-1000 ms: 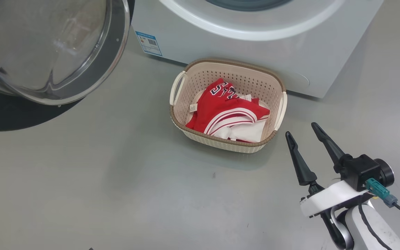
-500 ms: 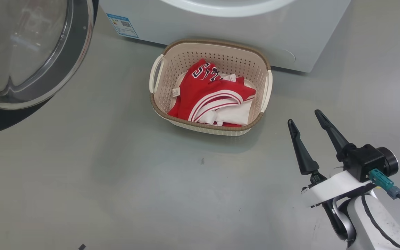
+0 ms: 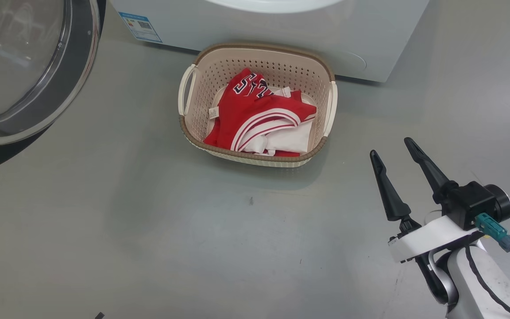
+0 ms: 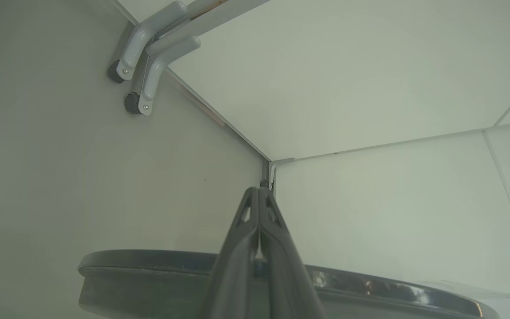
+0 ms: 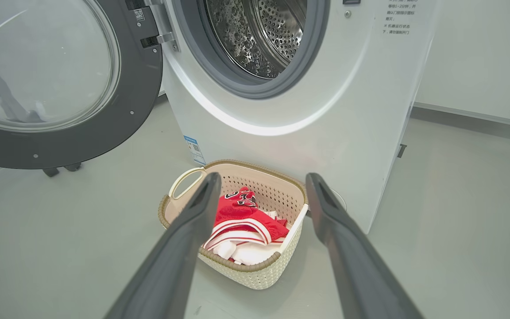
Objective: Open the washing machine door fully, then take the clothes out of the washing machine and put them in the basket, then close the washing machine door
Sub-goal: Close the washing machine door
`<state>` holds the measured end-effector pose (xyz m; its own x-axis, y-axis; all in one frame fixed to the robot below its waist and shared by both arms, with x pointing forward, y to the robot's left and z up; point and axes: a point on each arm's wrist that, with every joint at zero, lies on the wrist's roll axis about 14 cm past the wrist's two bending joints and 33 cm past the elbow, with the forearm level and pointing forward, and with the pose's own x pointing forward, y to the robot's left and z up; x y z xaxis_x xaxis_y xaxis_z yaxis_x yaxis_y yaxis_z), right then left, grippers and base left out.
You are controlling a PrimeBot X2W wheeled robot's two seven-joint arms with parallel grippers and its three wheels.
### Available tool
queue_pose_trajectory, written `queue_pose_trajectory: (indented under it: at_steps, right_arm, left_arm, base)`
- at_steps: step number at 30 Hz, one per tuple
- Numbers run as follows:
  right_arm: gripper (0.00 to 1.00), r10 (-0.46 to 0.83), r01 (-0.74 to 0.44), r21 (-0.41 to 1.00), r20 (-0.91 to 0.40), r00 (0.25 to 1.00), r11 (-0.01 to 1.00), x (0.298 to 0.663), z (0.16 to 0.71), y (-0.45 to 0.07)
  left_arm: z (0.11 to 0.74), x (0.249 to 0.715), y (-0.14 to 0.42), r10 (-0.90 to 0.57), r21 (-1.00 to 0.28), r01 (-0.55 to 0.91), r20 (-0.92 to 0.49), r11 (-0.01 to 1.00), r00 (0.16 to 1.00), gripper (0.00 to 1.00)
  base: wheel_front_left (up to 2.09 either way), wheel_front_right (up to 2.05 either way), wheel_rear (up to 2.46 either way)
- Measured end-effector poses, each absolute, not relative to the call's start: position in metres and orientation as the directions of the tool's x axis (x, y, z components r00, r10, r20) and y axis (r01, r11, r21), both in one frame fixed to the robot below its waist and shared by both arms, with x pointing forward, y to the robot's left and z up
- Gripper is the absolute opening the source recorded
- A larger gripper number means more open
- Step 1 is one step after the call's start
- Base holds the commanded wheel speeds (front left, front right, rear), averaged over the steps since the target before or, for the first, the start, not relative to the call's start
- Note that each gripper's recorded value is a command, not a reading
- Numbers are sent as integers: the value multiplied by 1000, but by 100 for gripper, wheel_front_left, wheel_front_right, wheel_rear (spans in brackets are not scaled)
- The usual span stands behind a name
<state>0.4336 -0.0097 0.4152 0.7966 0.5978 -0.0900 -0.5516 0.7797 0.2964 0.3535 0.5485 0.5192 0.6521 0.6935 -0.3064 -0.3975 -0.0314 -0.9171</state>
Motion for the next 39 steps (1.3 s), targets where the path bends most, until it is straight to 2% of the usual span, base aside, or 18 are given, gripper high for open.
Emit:
queue_pose_trajectory:
  at_steps: [5, 22, 36, 39]
  right_arm:
    - [100, 599, -553, 297, -88, 796, 779, 434, 416, -9]
    - [100, 593, -548, 294, -90, 800, 783, 435, 415, -11]
    - [100, 602, -561, 293, -68, 795, 774, 431, 426, -3]
    - [100, 605, -564, 294, -62, 794, 771, 429, 429, -1]
  left_arm:
    - [508, 363, 543, 656, -915, -396, -349, -83, 669, 0]
    - [519, 396, 533, 556, -914, -401, -368, -68, 745, 0]
    - [529, 403, 512, 432, -906, -424, -383, -4, 816, 0]
    - [531, 406, 504, 398, -901, -431, -378, 48, 836, 0]
  base:
    - [0, 0, 0]
    - [0, 0, 0]
    - [0, 0, 0]
    - [0, 0, 0]
